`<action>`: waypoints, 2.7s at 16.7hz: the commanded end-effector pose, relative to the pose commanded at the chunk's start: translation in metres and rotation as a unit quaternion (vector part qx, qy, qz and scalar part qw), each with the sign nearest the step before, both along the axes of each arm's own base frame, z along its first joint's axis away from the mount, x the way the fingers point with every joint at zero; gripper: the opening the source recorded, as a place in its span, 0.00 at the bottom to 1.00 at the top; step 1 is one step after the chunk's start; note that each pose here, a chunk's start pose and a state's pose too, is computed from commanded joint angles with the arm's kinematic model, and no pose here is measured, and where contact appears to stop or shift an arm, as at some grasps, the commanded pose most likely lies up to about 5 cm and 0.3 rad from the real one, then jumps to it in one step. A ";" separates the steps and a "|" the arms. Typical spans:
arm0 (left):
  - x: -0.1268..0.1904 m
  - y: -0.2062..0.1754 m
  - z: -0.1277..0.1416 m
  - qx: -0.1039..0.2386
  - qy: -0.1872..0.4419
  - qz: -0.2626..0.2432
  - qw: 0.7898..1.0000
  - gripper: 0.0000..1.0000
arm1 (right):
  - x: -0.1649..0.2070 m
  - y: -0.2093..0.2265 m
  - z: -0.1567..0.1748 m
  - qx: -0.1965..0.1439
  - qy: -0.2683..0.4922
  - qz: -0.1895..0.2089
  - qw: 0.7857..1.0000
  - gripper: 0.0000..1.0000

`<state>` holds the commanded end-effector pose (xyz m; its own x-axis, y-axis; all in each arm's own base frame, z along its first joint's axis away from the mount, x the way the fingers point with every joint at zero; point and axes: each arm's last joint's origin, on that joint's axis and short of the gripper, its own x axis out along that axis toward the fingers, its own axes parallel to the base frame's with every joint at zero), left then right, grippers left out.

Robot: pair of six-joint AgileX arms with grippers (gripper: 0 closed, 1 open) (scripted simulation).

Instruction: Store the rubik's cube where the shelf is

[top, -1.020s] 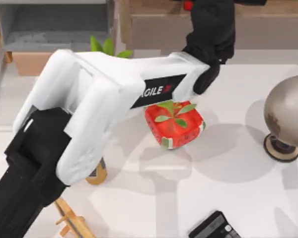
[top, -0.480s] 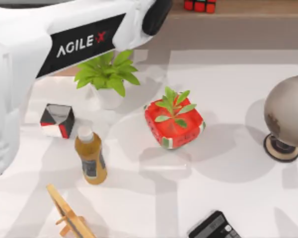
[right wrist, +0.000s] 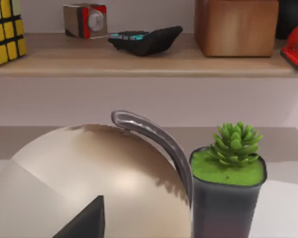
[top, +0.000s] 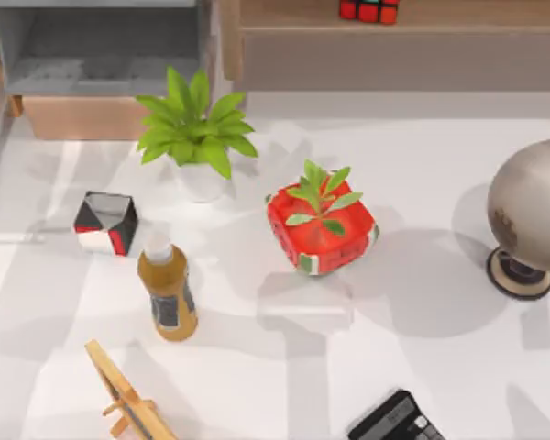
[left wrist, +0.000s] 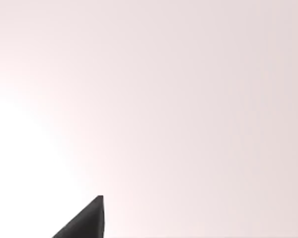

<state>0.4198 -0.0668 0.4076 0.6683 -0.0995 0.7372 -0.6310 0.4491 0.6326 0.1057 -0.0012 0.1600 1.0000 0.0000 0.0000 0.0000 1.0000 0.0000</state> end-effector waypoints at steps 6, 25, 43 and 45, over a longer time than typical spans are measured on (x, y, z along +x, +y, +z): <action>-0.033 0.141 -0.045 0.171 0.018 0.176 0.969 1.00 | 0.000 0.000 0.000 0.000 0.000 0.000 1.000 1.00; -0.190 0.241 -0.313 0.196 0.381 0.129 0.894 1.00 | 0.000 0.000 0.000 0.000 0.000 0.000 1.000 1.00; -0.165 0.241 -0.313 0.196 0.381 0.129 0.894 0.85 | 0.000 0.000 0.000 0.000 0.000 0.000 1.000 1.00; -0.165 0.241 -0.313 0.196 0.381 0.129 0.894 0.70 | 0.000 0.000 0.000 0.000 0.000 0.000 1.000 1.00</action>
<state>0.2544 0.1741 0.0951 0.9998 -0.0200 0.0000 0.0000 -0.0003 1.0000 0.1057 -0.0012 0.1600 1.0000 0.0000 0.0000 0.0000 1.0000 0.0000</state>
